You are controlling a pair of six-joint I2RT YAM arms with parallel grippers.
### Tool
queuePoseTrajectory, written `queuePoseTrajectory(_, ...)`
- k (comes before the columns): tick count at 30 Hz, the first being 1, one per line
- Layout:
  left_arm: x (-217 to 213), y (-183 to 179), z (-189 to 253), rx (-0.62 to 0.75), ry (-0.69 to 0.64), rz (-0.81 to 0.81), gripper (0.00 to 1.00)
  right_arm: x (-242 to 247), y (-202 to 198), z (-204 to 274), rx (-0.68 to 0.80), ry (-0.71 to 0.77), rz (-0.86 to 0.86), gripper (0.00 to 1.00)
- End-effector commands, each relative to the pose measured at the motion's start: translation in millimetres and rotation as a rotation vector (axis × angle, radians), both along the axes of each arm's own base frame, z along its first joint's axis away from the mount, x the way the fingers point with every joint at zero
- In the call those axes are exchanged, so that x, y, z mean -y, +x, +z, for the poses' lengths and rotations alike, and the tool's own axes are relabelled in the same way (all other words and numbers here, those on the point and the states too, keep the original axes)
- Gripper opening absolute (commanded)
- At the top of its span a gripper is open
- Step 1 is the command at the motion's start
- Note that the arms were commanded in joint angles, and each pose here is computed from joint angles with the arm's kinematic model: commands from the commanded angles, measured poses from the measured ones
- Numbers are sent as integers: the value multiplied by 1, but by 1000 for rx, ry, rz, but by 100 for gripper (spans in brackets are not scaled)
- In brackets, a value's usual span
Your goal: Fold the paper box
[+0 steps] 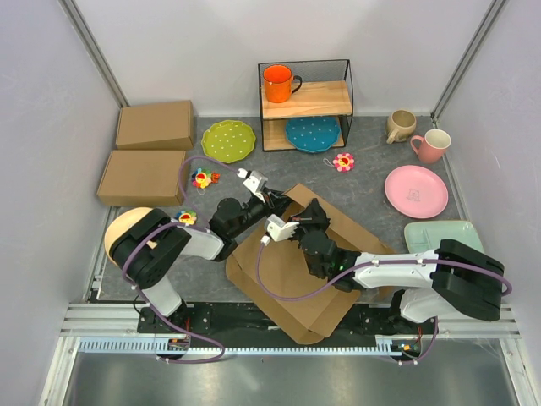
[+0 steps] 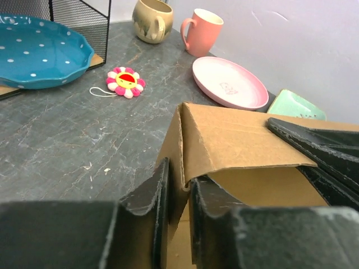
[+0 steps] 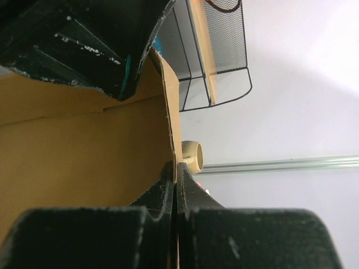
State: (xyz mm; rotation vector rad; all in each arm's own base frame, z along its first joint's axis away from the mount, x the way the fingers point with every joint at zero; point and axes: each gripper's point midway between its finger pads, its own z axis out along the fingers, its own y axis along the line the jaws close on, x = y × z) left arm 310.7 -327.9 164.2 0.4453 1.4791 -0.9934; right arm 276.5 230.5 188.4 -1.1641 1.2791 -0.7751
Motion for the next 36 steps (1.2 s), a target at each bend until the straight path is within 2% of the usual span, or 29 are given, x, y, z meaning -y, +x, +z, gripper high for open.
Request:
queuePoseTrajectory(1,-5,15,33,134,-31,54,8,-8,-7,-34,-98,-20,43,0)
queuePoseTrajectory(3,-3,13,25,123,-8,43,2,-7,-7,-33,-97,-13,41,0)
queuePoseTrajectory(7,-5,13,15,102,18,47,2,-8,-6,-31,-99,0,38,0)
queuePoseTrajectory(9,-7,15,12,87,24,61,8,-8,-7,-33,-107,11,32,0)
queuePoseTrajectory(10,-7,15,6,67,34,61,16,-8,-7,-34,-109,11,33,0)
queuePoseTrajectory(12,-6,14,2,58,43,56,19,-9,-6,-37,-114,8,30,0)
queuePoseTrajectory(14,-3,12,-2,51,53,48,13,-10,-6,-37,-114,7,30,0)
queuePoseTrajectory(16,-2,11,-4,50,54,53,2,-12,-6,-35,-112,13,33,0)
queuePoseTrajectory(19,-2,7,-3,57,40,51,2,-14,-4,-31,-107,35,27,1)
queuePoseTrajectory(21,-6,9,-3,60,49,83,2,-13,-3,-24,-99,91,-4,16)
queuePoseTrajectory(22,-7,10,-3,60,57,94,2,-15,-2,-17,-100,117,-12,27)
queuePoseTrajectory(23,-9,11,-8,50,77,106,2,-15,-2,-9,-95,152,-15,43)
queuePoseTrajectory(24,-14,14,-5,62,85,132,2,-15,-2,-4,-93,174,-17,49)
queuePoseTrajectory(26,-17,16,-5,64,100,151,2,-15,-3,15,-79,246,-12,61)
queuePoseTrajectory(31,-23,19,-2,66,122,188,2,-15,-10,49,-80,359,18,80)
queuePoseTrajectory(32,-24,20,-2,65,125,194,2,-14,-12,58,-81,405,22,93)
queuePoseTrajectory(33,-25,20,-3,63,134,193,2,-13,-14,63,-86,428,27,97)
queuePoseTrajectory(36,-26,19,0,69,144,192,2,-13,-21,77,-119,514,66,98)
